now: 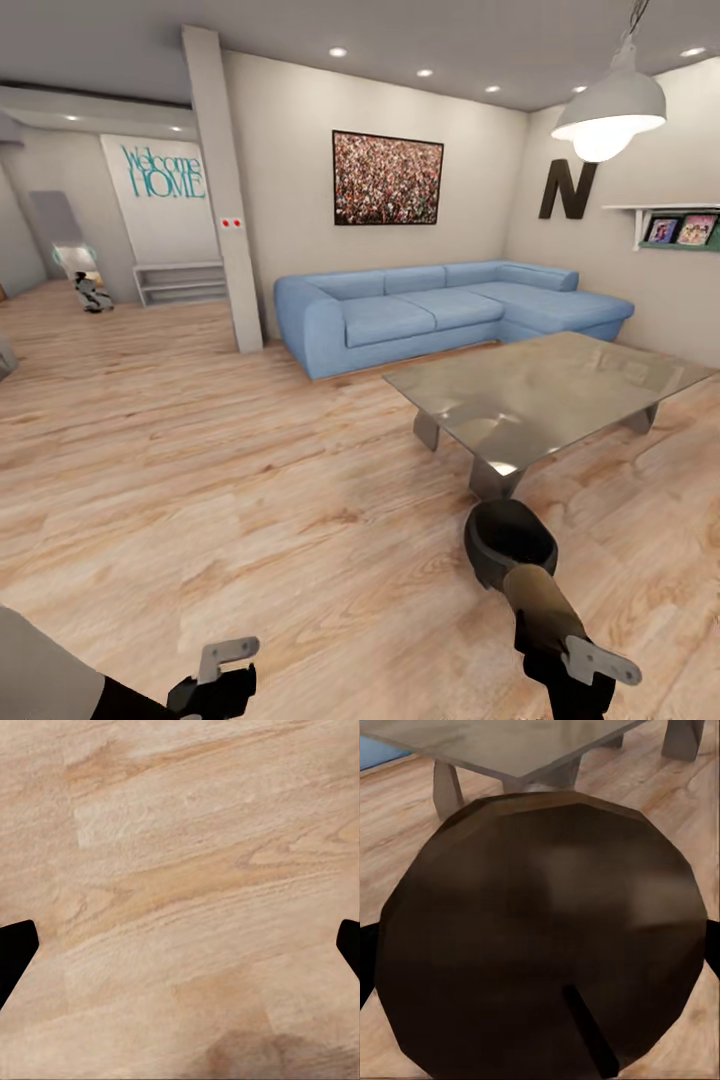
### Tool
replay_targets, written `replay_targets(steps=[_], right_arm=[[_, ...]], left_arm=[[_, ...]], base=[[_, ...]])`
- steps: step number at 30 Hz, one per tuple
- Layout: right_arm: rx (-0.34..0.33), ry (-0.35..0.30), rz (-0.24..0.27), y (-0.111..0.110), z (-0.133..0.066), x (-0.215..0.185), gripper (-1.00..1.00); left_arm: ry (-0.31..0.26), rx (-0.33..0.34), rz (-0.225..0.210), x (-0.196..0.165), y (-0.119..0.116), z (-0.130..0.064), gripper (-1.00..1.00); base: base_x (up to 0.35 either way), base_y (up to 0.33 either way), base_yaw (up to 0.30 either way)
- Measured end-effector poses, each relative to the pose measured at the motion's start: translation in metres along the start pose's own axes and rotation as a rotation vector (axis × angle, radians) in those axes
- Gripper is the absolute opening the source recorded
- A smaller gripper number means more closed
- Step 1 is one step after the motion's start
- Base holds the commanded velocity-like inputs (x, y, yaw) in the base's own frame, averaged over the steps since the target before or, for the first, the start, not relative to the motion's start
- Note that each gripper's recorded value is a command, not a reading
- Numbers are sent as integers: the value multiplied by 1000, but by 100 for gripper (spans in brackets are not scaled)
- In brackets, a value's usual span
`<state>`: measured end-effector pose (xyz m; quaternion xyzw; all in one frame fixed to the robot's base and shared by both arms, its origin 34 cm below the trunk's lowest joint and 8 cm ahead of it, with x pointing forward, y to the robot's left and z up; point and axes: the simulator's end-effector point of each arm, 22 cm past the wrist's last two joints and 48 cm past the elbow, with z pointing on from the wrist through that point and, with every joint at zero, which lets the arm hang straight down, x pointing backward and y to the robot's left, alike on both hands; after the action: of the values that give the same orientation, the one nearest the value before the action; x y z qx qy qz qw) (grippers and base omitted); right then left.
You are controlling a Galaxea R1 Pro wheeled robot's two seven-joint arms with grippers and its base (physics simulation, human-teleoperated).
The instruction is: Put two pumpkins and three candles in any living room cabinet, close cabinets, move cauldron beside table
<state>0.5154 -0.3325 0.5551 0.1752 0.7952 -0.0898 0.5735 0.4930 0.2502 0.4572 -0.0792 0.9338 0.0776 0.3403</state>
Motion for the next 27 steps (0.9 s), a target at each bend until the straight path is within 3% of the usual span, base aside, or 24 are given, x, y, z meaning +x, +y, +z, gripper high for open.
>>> replay_targets(steps=[6, 12, 13, 19, 22, 27], right_arm=[[6, 55, -13, -4, -5, 22, -100], [11, 6, -6, -4, -8, 11, -100], [11, -5, -4, -4, -8, 9, -100], [12, -3, -5, -5, -8, 10, -100], [55, 18, -2, -27, -8, 20, -100], [76, 20, -1, -38, -7, 21, -100]], left_arm=[[-23, -23, -4, -14, 13, 13, 100], [-15, -8, -9, -15, 3, 9, 100], [-16, 3, 3, -9, -13, 10, 100], [-12, -1, 0, -4, -13, 9, 100], [-12, -10, -6, -5, -13, 10, 100], [-22, -17, -2, 2, -23, 13, 100]], base=[[0, 0, -45], [0, 0, -2], [0, 0, 0], [0, 0, -146], [0, 0, -264], [0, -116, -272]])
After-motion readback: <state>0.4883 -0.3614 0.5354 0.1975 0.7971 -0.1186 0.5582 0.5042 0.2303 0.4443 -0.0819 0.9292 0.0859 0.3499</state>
